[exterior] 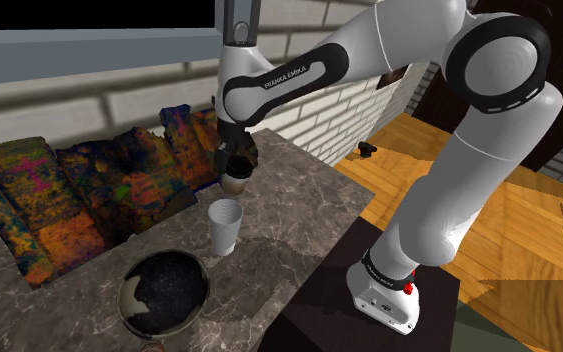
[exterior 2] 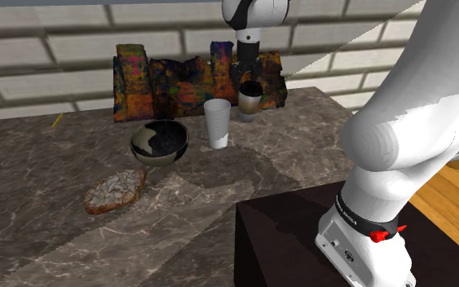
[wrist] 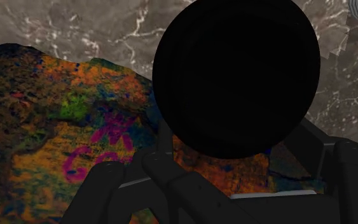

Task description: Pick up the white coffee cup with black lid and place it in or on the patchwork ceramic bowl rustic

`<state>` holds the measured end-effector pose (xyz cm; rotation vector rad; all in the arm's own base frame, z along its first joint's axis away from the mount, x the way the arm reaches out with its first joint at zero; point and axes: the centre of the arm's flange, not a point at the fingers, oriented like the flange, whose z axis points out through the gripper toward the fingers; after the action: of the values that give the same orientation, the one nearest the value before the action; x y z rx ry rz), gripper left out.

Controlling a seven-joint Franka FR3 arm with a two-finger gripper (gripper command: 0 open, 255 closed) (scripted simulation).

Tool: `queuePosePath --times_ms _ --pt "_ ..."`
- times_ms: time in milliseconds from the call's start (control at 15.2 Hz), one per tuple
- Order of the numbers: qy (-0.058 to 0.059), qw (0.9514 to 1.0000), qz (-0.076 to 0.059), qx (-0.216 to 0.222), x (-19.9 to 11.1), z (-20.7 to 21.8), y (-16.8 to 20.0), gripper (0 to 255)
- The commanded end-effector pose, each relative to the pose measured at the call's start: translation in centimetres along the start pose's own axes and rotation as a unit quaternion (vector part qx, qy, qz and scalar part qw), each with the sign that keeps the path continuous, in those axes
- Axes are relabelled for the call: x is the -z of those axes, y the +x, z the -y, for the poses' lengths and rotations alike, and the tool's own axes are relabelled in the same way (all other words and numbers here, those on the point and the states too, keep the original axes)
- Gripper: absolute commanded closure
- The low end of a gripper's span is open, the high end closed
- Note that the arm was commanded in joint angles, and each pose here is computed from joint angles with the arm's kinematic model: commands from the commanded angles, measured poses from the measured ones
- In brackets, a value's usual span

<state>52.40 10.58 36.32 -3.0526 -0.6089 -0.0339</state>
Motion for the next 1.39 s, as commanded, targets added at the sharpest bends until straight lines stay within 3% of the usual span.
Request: queuePosePath --times_ms 0,1320 --pt "0.0 1.0 0.0 0.0 1.0 0.0 0.0 255" --pt "0.0 1.0 0.0 0.0 11.5 0.3 0.3 255"
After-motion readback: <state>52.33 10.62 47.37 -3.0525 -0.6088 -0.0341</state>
